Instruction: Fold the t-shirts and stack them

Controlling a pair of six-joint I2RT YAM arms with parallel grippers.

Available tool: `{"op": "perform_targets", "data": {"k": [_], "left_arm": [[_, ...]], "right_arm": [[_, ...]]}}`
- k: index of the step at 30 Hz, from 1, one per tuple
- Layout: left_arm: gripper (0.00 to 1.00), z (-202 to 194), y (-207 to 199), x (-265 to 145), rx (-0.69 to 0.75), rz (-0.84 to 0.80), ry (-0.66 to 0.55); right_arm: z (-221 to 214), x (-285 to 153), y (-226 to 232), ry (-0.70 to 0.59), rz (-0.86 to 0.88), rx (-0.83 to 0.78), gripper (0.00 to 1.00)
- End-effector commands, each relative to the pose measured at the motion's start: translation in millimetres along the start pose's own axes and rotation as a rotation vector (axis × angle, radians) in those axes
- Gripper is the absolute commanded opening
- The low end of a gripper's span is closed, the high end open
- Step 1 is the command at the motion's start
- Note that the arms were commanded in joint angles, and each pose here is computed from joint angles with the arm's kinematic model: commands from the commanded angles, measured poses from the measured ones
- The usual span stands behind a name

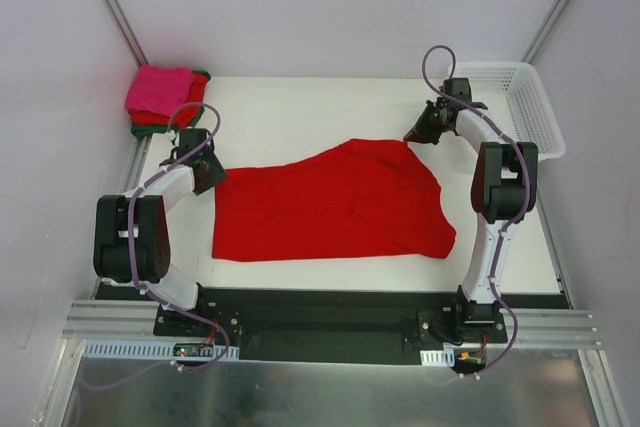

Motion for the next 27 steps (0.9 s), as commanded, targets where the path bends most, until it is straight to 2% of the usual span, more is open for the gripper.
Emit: {"op": "perform_targets", "data": {"k": [1, 15, 17, 19, 20, 23, 27], "left_arm": [[0.47, 11.8, -2.9, 5.7, -0.051, -0.03, -0.002], [0.45, 20.3, -2.9, 18.0, -0.093, -0.057, 0.037], [0.4, 20.7, -3.9, 18.4, -0.091, -0.06, 0.036], [0.29, 20.5, -4.4, 19.0, -0.092, -0.063, 0.04], [0.2, 20.7, -4.7, 19.2, -0.094, -0.064, 0.041], [0.08, 20.7, -4.7, 19.2, -0.094, -0.064, 0.041], [0.0, 20.3, -4.7, 19.5, -0.093, -0.065, 0.043]], "right_arm": [[16.8, -33.0, 22.1, -0.069, 0.059, -0.045, 0.01], [19.2, -33.4, 19.7, -0.067, 0.058, -0.038, 0.01], [18.7, -32.6, 19.9, -0.065, 0.058, -0.039, 0.01], [18.1, -31.5, 20.0, -0.062, 0.057, -0.039, 0.01], [18.9, -32.0, 19.7, -0.064, 0.057, -0.038, 0.01], [18.8, -31.7, 19.9, -0.062, 0.058, -0.034, 0.01], [18.7, -31.4, 19.4, -0.06, 0.055, -0.035, 0.01]]}}
Point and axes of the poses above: each gripper's point midway between its finger pads, its own x axis out along the fingers, its own y axis along the line the jaws close on, z = x × y, the point moved 8 cm from there along -x, back along the fingers, and after that the axes turned 1 degree about -x, right-handed, at the moved point
